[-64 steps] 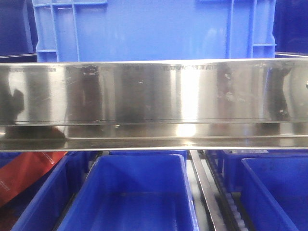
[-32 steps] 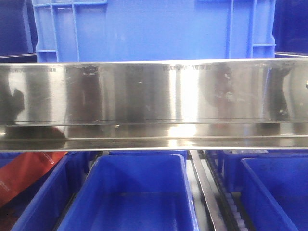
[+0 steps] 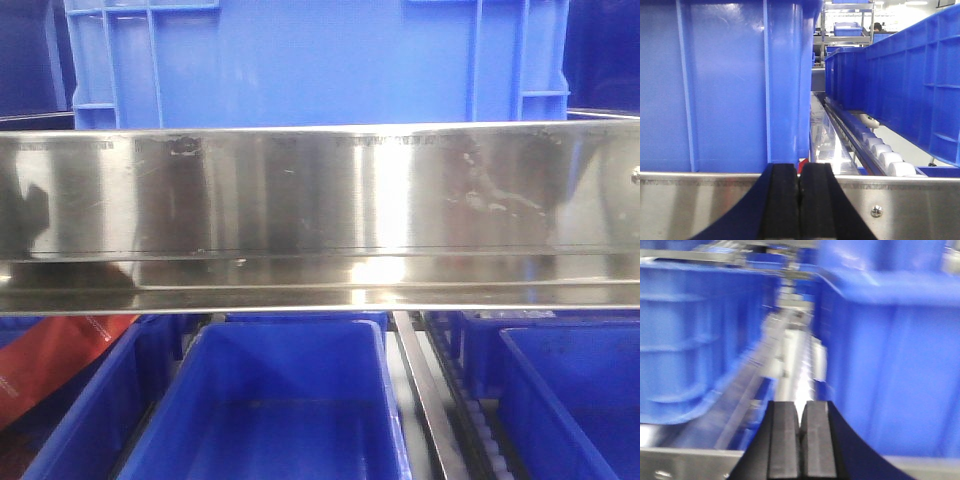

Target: Place valve from conveyor to right shelf box

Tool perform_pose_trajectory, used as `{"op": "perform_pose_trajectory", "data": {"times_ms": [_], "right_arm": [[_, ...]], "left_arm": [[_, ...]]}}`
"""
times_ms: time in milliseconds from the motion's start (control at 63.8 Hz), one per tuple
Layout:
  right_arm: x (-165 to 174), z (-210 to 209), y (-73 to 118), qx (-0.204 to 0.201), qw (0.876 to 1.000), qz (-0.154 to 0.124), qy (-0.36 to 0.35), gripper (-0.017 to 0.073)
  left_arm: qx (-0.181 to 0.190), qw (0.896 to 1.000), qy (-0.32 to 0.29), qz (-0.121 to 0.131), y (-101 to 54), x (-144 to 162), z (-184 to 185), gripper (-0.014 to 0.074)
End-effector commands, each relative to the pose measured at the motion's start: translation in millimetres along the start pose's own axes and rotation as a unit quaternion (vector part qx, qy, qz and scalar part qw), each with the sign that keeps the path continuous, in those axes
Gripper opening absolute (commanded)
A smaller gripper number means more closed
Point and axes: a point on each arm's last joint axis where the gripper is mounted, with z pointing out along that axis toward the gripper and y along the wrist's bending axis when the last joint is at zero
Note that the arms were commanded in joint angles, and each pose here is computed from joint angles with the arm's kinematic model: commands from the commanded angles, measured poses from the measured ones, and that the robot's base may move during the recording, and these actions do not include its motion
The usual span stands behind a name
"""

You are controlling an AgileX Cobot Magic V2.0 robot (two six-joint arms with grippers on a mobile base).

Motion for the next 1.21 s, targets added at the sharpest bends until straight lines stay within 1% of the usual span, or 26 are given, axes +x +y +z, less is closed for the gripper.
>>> {"op": "perform_pose_trajectory", "data": {"times_ms": [0,78,235,329,392,439,548,1191], "right_arm": [[14,-2,-3.8,0.027,1.0,0.012,-0.008,-0.0162],[27,-4,-5.1,0.036,0.999,0.013,-0.013,-0.0162],[54,-3,-6.6,0.039,0.999,0.013,-0.026,-0.0162],[71,1,-8.0,0.042,0.999,0.013,-0.023,-0.0162],[67,1,-7.8,0.04,0.998,0.01,-0.045,-0.0162],[72,1,-7.3,0.036,0.999,0.009,-0.018,-0.0162],[72,1,-7.1,0.034,0.999,0.002,-0.017,-0.0162],[71,1,-7.1,0.034,0.999,0.002,-0.02,-0.0162]], "left_arm": [[-0.002,1.0,-0.013,-0.006,0.3,-3,-1,-0.0111],[-0.002,1.0,-0.013,-0.006,0.3,-3,-1,-0.0111],[-0.002,1.0,-0.013,-0.006,0.3,-3,-1,-0.0111],[-0.002,1.0,-0.013,-0.006,0.3,-3,-1,-0.0111],[-0.002,1.0,-0.013,-0.006,0.3,-3,-1,-0.0111],[-0.002,1.0,-0.013,-0.006,0.3,-3,-1,-0.0111],[-0.002,1.0,-0.013,-0.006,0.3,-3,-1,-0.0111],[-0.002,1.0,-0.013,-0.006,0.3,-3,-1,-0.0111]]}}
